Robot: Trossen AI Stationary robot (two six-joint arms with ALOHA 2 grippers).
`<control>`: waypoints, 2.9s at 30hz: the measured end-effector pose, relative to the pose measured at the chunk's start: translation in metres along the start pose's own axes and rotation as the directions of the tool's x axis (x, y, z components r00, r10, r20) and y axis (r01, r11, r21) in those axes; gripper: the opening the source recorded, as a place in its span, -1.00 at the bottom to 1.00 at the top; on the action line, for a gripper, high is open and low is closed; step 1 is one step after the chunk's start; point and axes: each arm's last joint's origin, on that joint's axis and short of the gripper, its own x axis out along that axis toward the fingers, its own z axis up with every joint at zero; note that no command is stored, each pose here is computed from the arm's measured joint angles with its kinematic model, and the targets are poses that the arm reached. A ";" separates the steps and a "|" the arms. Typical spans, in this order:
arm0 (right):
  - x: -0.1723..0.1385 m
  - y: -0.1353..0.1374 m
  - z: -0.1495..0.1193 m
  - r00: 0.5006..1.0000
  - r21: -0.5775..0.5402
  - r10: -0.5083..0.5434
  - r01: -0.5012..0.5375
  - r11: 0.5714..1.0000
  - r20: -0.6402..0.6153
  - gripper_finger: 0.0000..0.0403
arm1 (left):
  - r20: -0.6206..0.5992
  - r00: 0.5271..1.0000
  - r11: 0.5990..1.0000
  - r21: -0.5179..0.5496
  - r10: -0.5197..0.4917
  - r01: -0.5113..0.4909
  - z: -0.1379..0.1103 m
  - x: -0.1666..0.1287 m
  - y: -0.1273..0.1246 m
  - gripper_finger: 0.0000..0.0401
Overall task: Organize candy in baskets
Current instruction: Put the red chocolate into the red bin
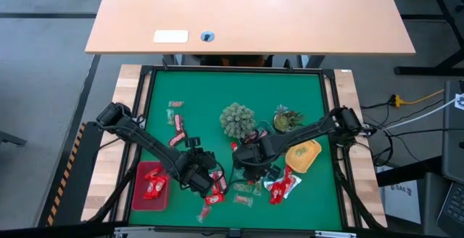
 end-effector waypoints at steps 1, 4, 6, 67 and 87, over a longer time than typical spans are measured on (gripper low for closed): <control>0.003 -0.001 0.000 1.000 0.001 0.005 -0.005 1.000 -0.006 -0.14 | 0.000 1.000 1.000 0.000 0.000 0.000 0.000 0.000 0.000 -0.35; 0.013 -0.003 0.001 1.000 0.002 0.009 -0.009 1.000 -0.011 -0.14 | 0.001 1.000 1.000 -0.001 -0.001 0.001 0.000 0.000 0.000 -0.35; 0.018 -0.004 0.001 1.000 0.000 0.009 -0.009 1.000 -0.012 -0.14 | 0.003 1.000 1.000 -0.002 -0.003 0.003 0.000 0.000 0.000 -0.35; 0.027 -0.006 -0.007 0.981 0.061 0.134 -0.126 0.990 -0.141 -0.99 | 0.112 0.992 0.996 -0.068 -0.056 0.064 0.011 -0.001 -0.008 -0.35; -0.046 -0.005 -0.010 0.898 0.190 -0.126 0.224 0.956 -0.422 -1.00 | 0.197 0.975 0.975 -0.179 -0.100 0.136 0.033 0.007 0.001 -0.21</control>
